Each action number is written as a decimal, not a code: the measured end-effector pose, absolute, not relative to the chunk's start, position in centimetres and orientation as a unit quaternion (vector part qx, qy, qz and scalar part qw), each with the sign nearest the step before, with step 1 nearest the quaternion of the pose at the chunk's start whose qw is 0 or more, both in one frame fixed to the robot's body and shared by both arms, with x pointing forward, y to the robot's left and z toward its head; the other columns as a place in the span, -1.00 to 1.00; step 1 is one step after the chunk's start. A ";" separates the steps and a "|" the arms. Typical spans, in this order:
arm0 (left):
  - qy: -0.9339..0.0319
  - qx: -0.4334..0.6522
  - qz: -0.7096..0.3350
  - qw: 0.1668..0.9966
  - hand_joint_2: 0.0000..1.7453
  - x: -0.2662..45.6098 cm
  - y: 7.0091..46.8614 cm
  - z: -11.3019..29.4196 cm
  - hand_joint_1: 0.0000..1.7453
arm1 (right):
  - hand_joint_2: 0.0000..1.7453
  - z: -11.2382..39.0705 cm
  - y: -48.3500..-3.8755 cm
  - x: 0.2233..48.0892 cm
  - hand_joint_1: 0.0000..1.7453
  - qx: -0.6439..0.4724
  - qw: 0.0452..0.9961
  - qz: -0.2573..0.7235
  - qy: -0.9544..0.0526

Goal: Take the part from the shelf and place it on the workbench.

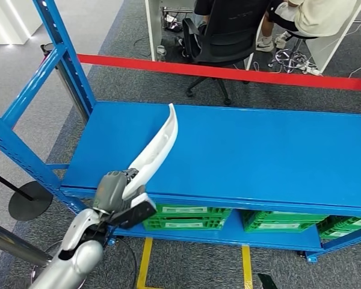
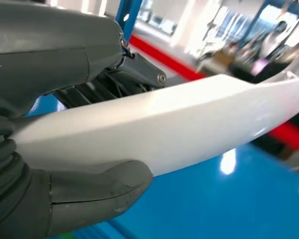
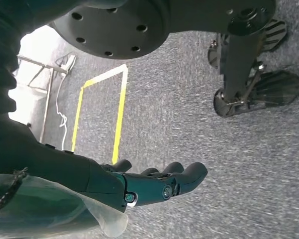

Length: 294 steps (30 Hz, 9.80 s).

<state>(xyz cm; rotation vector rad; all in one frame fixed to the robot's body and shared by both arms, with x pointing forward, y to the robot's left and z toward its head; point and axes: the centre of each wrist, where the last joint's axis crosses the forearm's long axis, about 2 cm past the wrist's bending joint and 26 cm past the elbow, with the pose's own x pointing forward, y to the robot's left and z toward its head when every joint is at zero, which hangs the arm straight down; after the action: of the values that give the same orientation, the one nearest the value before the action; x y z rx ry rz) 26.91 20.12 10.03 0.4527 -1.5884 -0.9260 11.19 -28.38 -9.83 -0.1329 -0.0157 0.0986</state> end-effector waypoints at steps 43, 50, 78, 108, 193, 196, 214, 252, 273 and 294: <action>-0.811 0.185 -0.207 0.514 1.00 16.0 19.7 13.2 1.00 | 1.00 -10.7 -29.9 7.1 -1.00 -0.001 0.999 -0.037 0.034; -0.814 0.185 -0.201 0.513 1.00 16.0 19.7 13.3 1.00 | 1.00 -10.7 -30.0 6.9 -1.00 0.000 0.998 -0.042 0.036; -0.816 0.179 -0.187 0.516 1.00 16.3 19.7 13.5 1.00 | 1.00 -10.8 -30.0 6.2 -1.00 0.010 0.998 -0.042 0.048; -0.817 0.177 -0.191 0.515 1.00 16.6 19.7 13.6 1.00 | 1.00 -10.8 -29.8 6.6 -1.00 0.006 0.997 -0.056 0.052; -0.817 0.145 -0.189 0.525 1.00 19.0 19.9 12.8 1.00 | 1.00 -10.9 -29.9 5.8 -1.00 0.001 0.992 -0.098 0.075; -0.816 0.145 -0.190 0.527 1.00 19.0 20.1 12.7 1.00 | 1.00 -10.9 -29.9 5.6 -1.00 0.000 0.992 -0.099 0.077; -0.816 0.147 -0.185 0.528 1.00 19.4 20.5 12.6 1.00 | 1.00 -10.9 -29.9 5.2 -1.00 0.001 0.991 -0.107 0.084; -0.817 0.144 -0.189 0.525 1.00 19.7 21.1 12.6 1.00 | 1.00 -10.9 -30.0 5.1 -1.00 0.004 0.989 -0.122 0.083; -0.819 0.148 -0.200 0.517 1.00 20.7 21.3 13.1 1.00 | 1.00 -11.0 -30.1 4.2 -1.00 0.000 0.987 -0.130 0.093; -0.820 0.152 -0.199 0.514 1.00 21.3 21.5 13.3 1.00 | 1.00 -10.9 -30.2 4.5 -1.00 -0.001 0.988 -0.133 0.080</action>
<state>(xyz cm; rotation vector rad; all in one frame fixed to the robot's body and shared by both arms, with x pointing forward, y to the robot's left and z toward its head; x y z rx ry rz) 21.26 21.48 13.35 0.3652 -1.9719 -0.4779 4.54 -30.24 -10.94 -0.0019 0.1611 -0.2665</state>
